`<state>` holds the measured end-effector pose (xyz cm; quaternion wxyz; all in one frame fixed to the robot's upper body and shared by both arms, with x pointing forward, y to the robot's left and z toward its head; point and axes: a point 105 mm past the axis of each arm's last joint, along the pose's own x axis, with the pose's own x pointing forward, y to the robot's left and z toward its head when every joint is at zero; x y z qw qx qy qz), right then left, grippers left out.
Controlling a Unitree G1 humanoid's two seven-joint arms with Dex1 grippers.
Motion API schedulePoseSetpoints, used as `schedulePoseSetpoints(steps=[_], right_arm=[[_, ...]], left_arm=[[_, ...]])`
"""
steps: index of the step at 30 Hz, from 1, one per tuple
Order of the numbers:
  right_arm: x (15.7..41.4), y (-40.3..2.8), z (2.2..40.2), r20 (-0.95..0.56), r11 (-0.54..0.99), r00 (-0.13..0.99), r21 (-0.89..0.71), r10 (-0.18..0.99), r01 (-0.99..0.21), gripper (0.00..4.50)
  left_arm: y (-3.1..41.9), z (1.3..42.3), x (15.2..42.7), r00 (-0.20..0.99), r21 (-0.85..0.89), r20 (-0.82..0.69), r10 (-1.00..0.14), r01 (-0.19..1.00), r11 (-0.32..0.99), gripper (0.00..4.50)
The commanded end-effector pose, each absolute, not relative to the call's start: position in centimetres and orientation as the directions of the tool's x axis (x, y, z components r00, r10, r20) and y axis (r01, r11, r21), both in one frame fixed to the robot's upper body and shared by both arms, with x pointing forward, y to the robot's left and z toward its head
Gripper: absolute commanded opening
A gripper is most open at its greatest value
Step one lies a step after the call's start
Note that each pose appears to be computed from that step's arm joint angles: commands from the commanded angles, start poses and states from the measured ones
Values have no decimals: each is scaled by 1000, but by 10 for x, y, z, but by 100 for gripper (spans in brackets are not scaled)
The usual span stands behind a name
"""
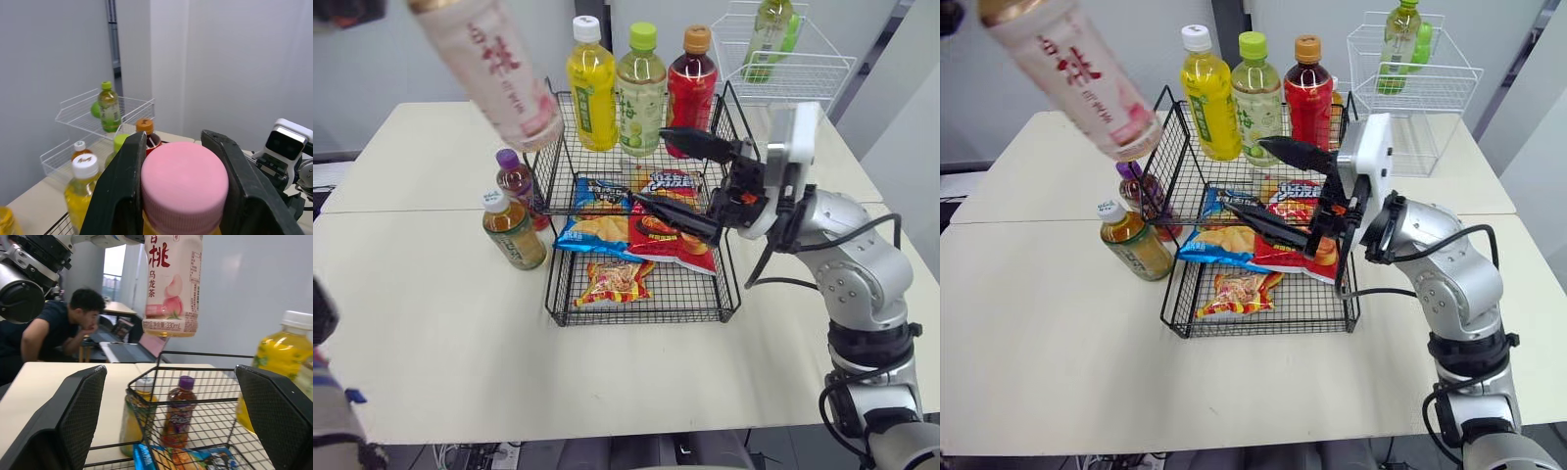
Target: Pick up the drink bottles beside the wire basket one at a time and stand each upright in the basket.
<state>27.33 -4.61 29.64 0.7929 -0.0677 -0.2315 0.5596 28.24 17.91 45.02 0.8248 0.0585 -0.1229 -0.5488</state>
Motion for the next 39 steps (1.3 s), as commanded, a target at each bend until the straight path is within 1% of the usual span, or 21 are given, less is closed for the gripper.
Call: schedulePoseSetpoints(steps=[1,6,10,13,17,23,27,28,29,30,35,36,39], right_arm=[[266,-55,311,353,451,316,-420,880,-787,450],[267,-69,303,343,554,437,-449,831,-701,450],[266,-77,300,352,614,503,-443,789,-653,450],[264,-80,297,361,650,541,-435,760,-623,450],[261,-82,295,368,680,572,-422,732,-599,450],[258,-82,293,369,695,590,-417,719,-586,450],[258,-84,292,364,697,596,-424,716,-578,450],[258,-84,292,363,697,597,-425,716,-578,450],[258,-84,292,362,696,596,-424,716,-579,450],[258,-84,291,362,696,596,-424,717,-580,450],[258,-83,292,361,690,589,-422,723,-588,450],[258,-84,292,361,689,589,-422,723,-588,450],[258,-84,292,358,683,583,-424,729,-595,450]], left_arm=[[166,465,281,297,313,162,-941,889,335,137],[117,447,308,186,351,134,-973,910,222,137],[86,430,321,126,377,101,-987,913,155,137],[62,411,336,138,397,61,-989,905,150,137],[43,402,343,122,389,59,-991,911,135,137],[32,391,354,129,376,36,-991,917,133,137],[27,390,356,126,363,40,-991,922,132,137],[26,390,356,122,362,44,-992,923,130,212],[25,391,356,120,363,47,-992,923,129,234],[24,392,356,119,366,51,-992,922,130,272],[23,399,352,101,364,76,-992,923,122,428],[24,401,351,102,365,82,-991,922,125,448],[30,409,349,104,366,112,-988,920,138,448]])
